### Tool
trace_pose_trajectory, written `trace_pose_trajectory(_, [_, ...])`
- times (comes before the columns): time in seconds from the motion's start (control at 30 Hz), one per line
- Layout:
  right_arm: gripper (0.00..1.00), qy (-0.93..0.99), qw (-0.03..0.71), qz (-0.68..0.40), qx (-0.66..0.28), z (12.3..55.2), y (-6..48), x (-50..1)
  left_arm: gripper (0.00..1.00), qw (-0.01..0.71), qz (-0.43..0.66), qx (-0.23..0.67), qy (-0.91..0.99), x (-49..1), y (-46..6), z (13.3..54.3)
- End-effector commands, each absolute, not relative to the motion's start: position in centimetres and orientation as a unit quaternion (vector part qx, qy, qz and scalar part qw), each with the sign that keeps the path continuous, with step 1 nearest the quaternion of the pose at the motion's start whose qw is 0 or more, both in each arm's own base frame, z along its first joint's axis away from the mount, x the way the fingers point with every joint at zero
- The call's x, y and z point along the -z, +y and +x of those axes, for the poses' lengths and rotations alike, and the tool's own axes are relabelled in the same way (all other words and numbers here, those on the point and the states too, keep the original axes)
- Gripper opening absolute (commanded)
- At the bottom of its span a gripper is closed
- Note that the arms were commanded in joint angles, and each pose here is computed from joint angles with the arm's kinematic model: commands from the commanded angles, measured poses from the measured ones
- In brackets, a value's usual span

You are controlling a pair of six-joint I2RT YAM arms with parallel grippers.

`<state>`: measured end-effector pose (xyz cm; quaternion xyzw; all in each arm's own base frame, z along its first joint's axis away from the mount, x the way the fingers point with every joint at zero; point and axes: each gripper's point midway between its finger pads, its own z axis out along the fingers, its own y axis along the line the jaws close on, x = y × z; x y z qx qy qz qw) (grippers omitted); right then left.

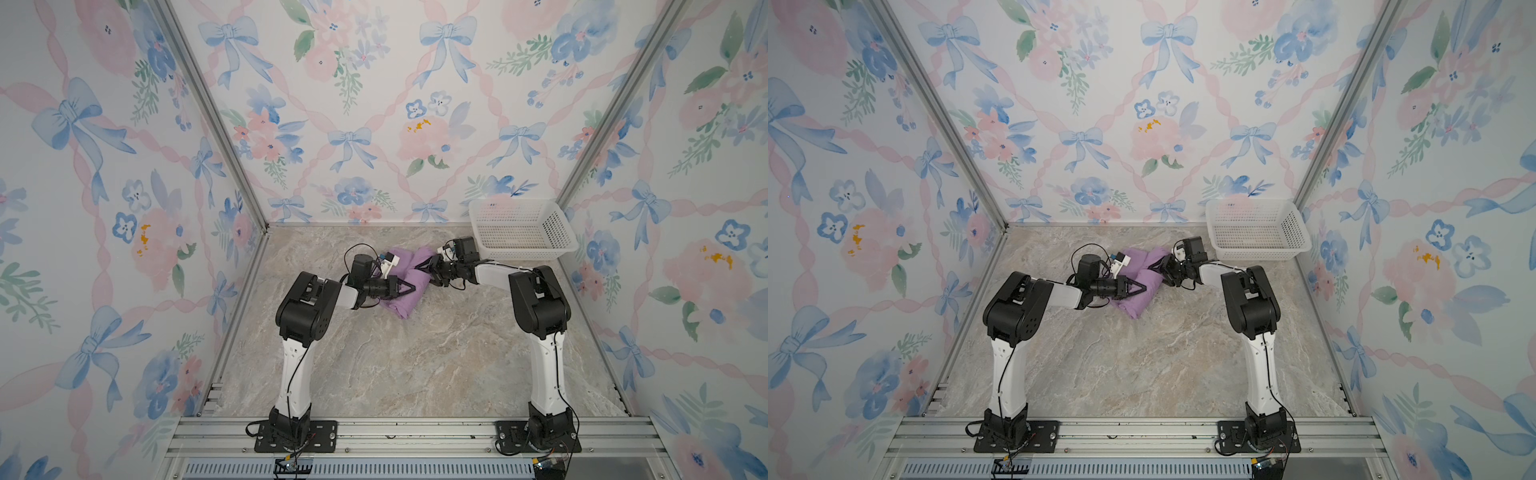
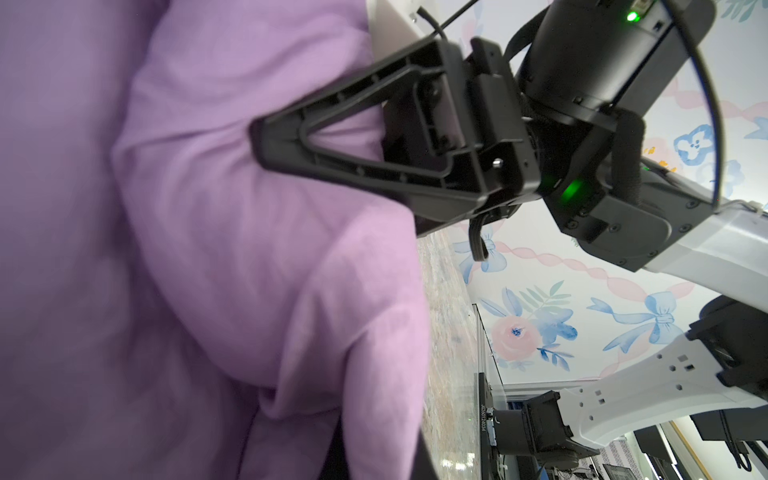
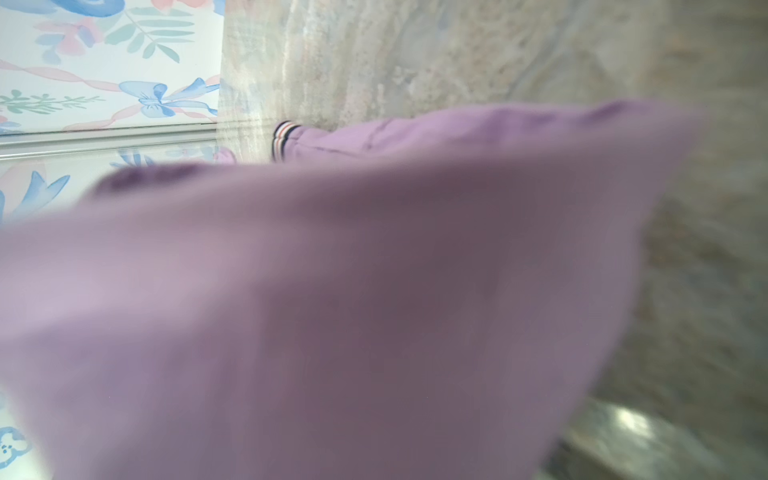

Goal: Roll up the long pants
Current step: Roll the long pant at the center of the board.

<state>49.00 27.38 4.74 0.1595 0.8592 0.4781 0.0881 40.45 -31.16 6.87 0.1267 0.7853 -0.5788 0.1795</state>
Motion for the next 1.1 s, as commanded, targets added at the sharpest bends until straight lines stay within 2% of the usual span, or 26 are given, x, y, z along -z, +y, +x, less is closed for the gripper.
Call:
trace_pose_trajectory(0.0, [0.00, 0.856, 0.097, 0.169, -0.478, 49.6, 27.6, -4.3, 0.00, 0.130, 0.152, 0.600, 0.774, -5.4, -31.9, 37.5])
trace_pose_trajectory(0.03, [0.00, 0.856, 0.097, 0.170, -0.479, 49.5, 27.4, -4.5, 0.10, 0.133, 0.145, 0.596, 0.778, -5.1, -31.6, 37.7])
trace_pose_trajectory(0.07, [0.00, 0.855, 0.099, 0.172, -0.479, 49.4, 27.2, -4.8, 0.32, 0.138, 0.138, 0.591, 0.783, -4.8, -31.1, 38.1])
trace_pose_trajectory(0.1, [0.00, 0.854, 0.101, 0.174, -0.481, 49.3, 27.0, -5.2, 0.58, 0.144, 0.131, 0.586, 0.787, -4.6, -30.7, 38.3])
trace_pose_trajectory(0.13, [0.00, 0.853, 0.102, 0.176, -0.481, 49.2, 26.7, -5.6, 0.95, 0.154, 0.128, 0.582, 0.788, -4.8, -30.1, 38.7])
trace_pose_trajectory(0.2, [0.00, 0.853, 0.102, 0.179, -0.480, 48.9, 26.2, -6.5, 0.98, 0.189, 0.123, 0.570, 0.790, -6.5, -29.1, 39.7])
trace_pose_trajectory(0.3, [0.00, 0.856, 0.105, 0.178, -0.474, 48.6, 25.7, -7.4, 0.98, 0.303, 0.119, 0.495, 0.805, -11.1, -26.6, 42.2])
trace_pose_trajectory(0.4, [0.00, 0.858, 0.107, 0.178, -0.470, 48.6, 25.5, -7.7, 0.98, 0.416, 0.156, 0.274, 0.853, -14.2, -25.2, 43.3])
trace_pose_trajectory(0.47, [0.00, 0.857, 0.106, 0.180, -0.471, 48.7, 25.5, -7.6, 0.98, 0.481, 0.198, 0.088, 0.849, -16.1, -25.8, 42.5])
trace_pose_trajectory(0.53, [0.00, 0.855, 0.100, 0.186, -0.474, 48.7, 25.7, -7.1, 0.98, 0.514, 0.225, -0.046, 0.827, -17.0, -26.7, 41.1])
trace_pose_trajectory(0.6, [0.00, 0.851, 0.095, 0.191, -0.480, 48.7, 26.0, -6.7, 0.98, 0.525, 0.244, -0.137, 0.804, -17.1, -28.1, 39.4])
trace_pose_trajectory(0.67, [0.00, 0.849, 0.092, 0.193, -0.483, 48.7, 26.3, -6.5, 0.98, 0.527, 0.266, -0.191, 0.784, -16.7, -29.9, 37.7])
trace_pose_trajectory(0.8, [0.00, 0.846, 0.090, 0.194, -0.489, 48.8, 26.9, -6.6, 0.98, 0.518, 0.303, -0.230, 0.766, -14.3, -32.9, 35.7])
trace_pose_trajectory(1.07, [0.00, 0.840, 0.095, 0.186, -0.501, 48.9, 27.3, -7.7, 0.98, 0.473, 0.317, -0.335, 0.751, -8.2, -32.3, 37.0])
